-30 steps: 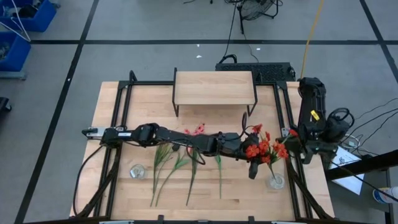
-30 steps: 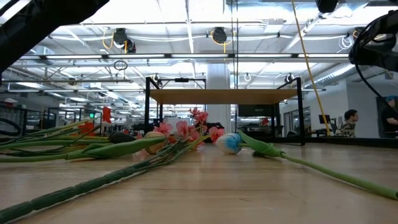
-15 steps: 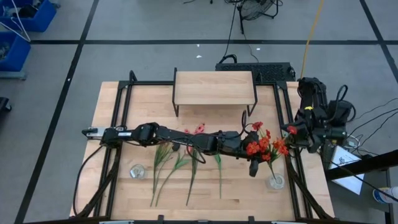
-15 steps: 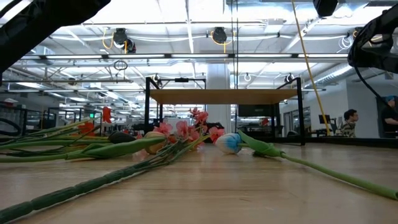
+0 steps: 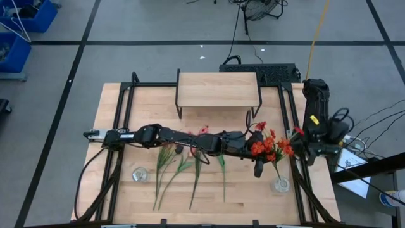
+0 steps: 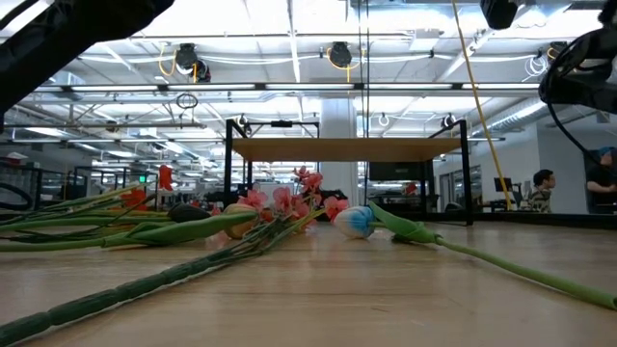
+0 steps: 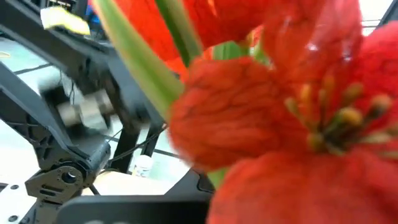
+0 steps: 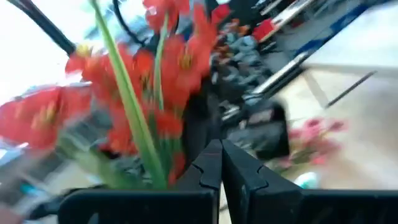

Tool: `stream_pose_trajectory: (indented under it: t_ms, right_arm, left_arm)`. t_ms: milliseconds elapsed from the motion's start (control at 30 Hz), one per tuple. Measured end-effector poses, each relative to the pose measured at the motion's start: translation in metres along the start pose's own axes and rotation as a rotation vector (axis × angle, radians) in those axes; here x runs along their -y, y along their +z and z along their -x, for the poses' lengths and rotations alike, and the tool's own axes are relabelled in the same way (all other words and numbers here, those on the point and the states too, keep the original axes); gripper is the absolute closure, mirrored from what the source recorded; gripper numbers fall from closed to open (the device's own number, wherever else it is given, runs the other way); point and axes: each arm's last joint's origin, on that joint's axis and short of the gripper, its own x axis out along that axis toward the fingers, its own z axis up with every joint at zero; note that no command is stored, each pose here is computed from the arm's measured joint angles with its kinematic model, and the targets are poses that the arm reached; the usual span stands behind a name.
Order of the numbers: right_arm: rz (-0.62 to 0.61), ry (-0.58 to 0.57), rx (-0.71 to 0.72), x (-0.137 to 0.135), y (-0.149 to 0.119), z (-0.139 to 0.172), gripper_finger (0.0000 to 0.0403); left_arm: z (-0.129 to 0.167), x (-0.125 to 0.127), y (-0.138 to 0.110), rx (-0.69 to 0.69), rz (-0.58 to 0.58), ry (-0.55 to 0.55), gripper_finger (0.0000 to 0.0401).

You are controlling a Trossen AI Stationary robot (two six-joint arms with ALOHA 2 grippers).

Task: Pick and place flowers into a vace then onto a shelf
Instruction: Put the right orange flowers into the right transparent vase

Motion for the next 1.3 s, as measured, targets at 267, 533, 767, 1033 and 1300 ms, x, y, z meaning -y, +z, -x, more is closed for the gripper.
stream_pose_trajectory:
  t_ms: [267, 533, 767, 1033, 1300]
  right_arm:
    - [-0.194, -0.146, 0.104, 0.048, -0.037, -0.008, 0.0399]
    - [0.030, -0.340, 0.259, 0.058, -0.026, -0.026, 0.0399]
    - [0.071, -0.404, 0.307, 0.062, -0.024, -0.032, 0.0399]
    - [0.202, -0.523, 0.385, 0.071, -0.024, -0.046, 0.0399]
    - [0.408, -0.611, 0.375, 0.068, -0.026, -0.068, 0.0399]
  left_arm:
    - [0.000, -0.002, 0.000, -0.006, 0.003, -0.003, 0.0373]
    - [0.000, 0.001, -0.003, -0.041, 0.055, -0.029, 0.0390]
    - [0.000, 0.003, -0.005, -0.054, 0.052, -0.040, 0.0371]
    - [0.000, 0.003, -0.005, -0.059, 0.052, -0.047, 0.0382]
    - [0.000, -0.001, -0.007, -0.073, 0.075, 0.002, 0.0375]
